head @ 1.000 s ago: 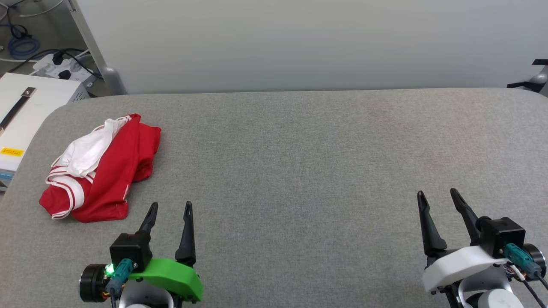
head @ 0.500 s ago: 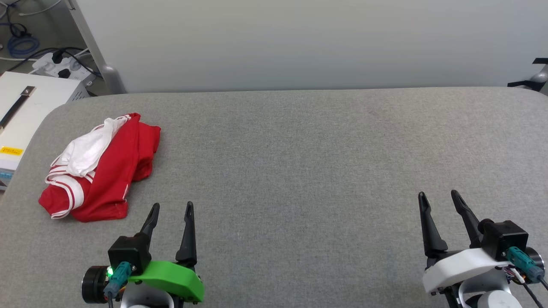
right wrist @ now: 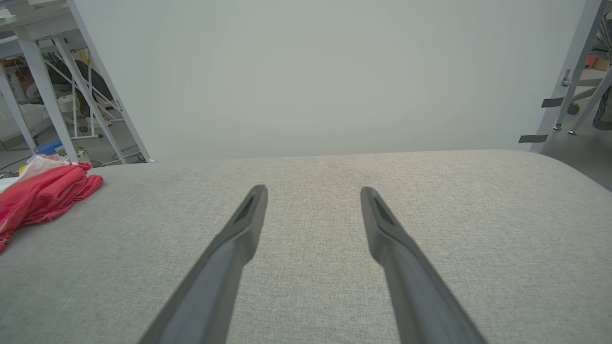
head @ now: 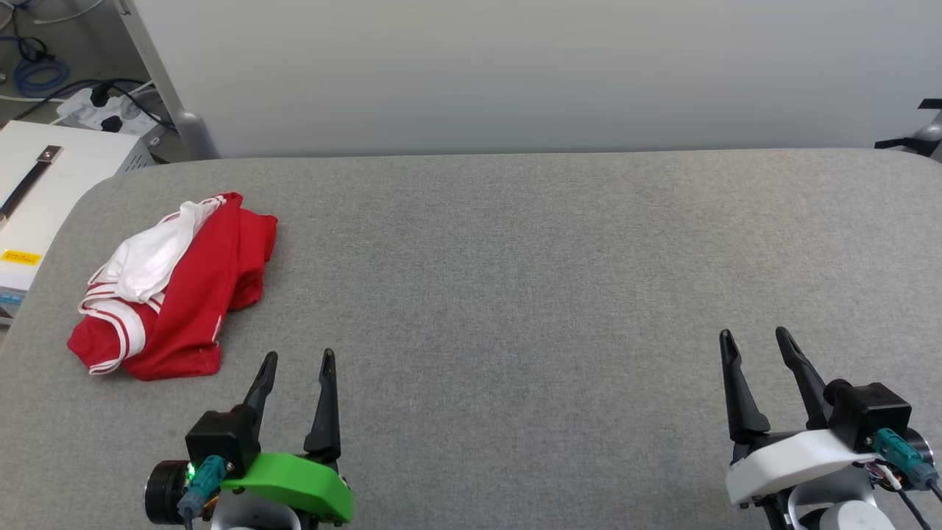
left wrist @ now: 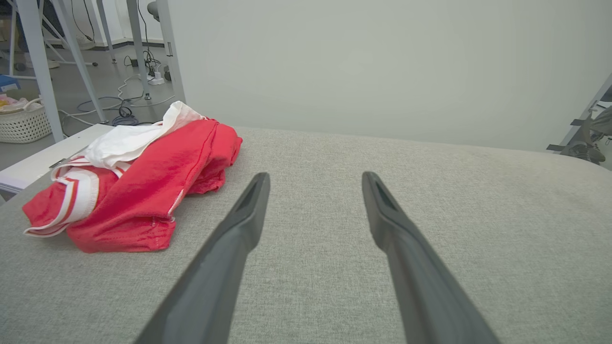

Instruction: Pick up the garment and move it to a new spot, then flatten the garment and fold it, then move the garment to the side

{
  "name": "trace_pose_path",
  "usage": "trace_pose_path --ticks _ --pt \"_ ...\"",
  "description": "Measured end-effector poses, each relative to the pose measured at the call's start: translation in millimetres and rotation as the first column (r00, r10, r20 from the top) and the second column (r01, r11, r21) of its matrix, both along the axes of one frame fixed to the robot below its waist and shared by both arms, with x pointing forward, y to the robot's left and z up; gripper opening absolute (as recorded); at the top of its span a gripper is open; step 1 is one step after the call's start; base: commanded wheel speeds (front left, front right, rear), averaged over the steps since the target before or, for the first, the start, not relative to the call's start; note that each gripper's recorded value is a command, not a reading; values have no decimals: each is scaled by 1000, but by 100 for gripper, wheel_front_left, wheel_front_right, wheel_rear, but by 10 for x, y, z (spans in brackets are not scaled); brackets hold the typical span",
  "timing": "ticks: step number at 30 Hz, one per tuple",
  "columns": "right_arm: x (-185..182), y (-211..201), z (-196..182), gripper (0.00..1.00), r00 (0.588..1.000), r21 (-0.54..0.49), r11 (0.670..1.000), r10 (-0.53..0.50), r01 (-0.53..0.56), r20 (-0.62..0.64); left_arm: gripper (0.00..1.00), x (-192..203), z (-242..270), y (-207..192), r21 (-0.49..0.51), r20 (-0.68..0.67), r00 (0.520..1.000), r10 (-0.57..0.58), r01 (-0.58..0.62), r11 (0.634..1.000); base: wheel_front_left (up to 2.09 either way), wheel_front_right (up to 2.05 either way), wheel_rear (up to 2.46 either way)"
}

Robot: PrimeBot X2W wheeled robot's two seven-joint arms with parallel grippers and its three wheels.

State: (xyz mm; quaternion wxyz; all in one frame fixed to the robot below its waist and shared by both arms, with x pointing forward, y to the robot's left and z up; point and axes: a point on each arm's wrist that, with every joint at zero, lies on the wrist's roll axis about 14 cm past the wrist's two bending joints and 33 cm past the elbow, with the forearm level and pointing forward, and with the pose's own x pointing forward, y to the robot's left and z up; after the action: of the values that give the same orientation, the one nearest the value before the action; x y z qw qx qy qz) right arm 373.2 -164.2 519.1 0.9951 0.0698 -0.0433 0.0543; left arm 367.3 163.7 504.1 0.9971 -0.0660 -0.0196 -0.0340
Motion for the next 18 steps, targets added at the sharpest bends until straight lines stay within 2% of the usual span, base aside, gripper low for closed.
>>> trace_pose_path --ticks 9,18 --pt "38 133 15 100 999 17 999 37 -38 16 100 -46 3 84 -14 11 1000 26 -26 1000 0 0 0" --pt "106 511 20 100 989 42 988 146 -147 26 100 -189 14 343 -29 23 994 111 -110 993 0 0 0"
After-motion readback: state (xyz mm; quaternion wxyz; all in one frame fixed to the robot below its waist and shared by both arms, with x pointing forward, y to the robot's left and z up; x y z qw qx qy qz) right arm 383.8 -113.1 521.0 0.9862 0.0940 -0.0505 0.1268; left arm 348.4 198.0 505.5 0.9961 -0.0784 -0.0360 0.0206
